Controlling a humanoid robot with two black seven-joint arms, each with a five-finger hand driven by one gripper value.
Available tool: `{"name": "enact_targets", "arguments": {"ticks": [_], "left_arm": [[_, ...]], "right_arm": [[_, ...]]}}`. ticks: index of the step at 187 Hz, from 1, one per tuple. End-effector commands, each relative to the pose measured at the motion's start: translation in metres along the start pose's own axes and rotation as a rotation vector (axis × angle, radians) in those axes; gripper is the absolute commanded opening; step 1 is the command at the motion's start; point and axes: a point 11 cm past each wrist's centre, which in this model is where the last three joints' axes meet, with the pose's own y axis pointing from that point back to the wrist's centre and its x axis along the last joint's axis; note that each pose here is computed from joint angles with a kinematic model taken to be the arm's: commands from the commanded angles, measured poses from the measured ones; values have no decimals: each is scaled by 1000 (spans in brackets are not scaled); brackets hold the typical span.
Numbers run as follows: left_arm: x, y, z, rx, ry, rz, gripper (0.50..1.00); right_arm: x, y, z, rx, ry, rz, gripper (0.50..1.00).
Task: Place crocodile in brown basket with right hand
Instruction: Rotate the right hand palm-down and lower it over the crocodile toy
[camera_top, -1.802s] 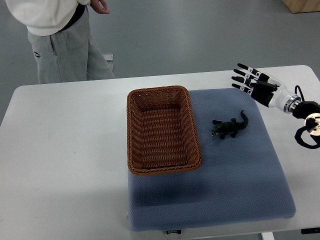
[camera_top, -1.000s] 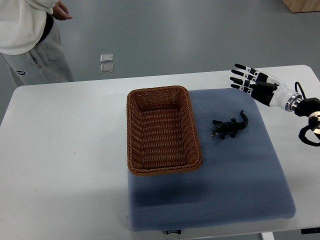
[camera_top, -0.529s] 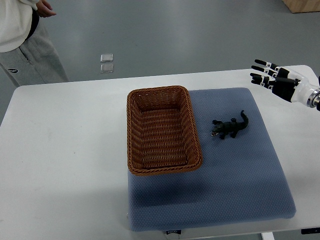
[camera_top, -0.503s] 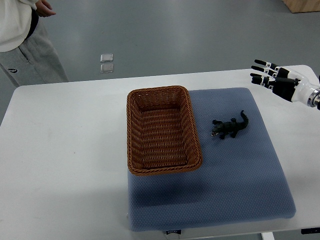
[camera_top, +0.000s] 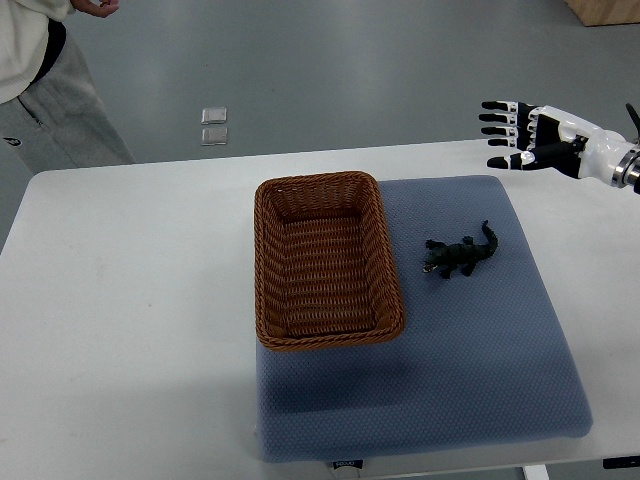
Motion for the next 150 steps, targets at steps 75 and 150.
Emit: {"name": "enact_targets", "arguments": {"ticks": [75, 150], "left_arm": [[0, 0, 0, -1, 0, 0, 1000], [0, 0, 0, 0, 0, 0, 1000]], "right_arm": [[-25, 9, 3, -171, 761, -281, 934], [-44, -1, 11, -154, 933, -322, 934]]}}
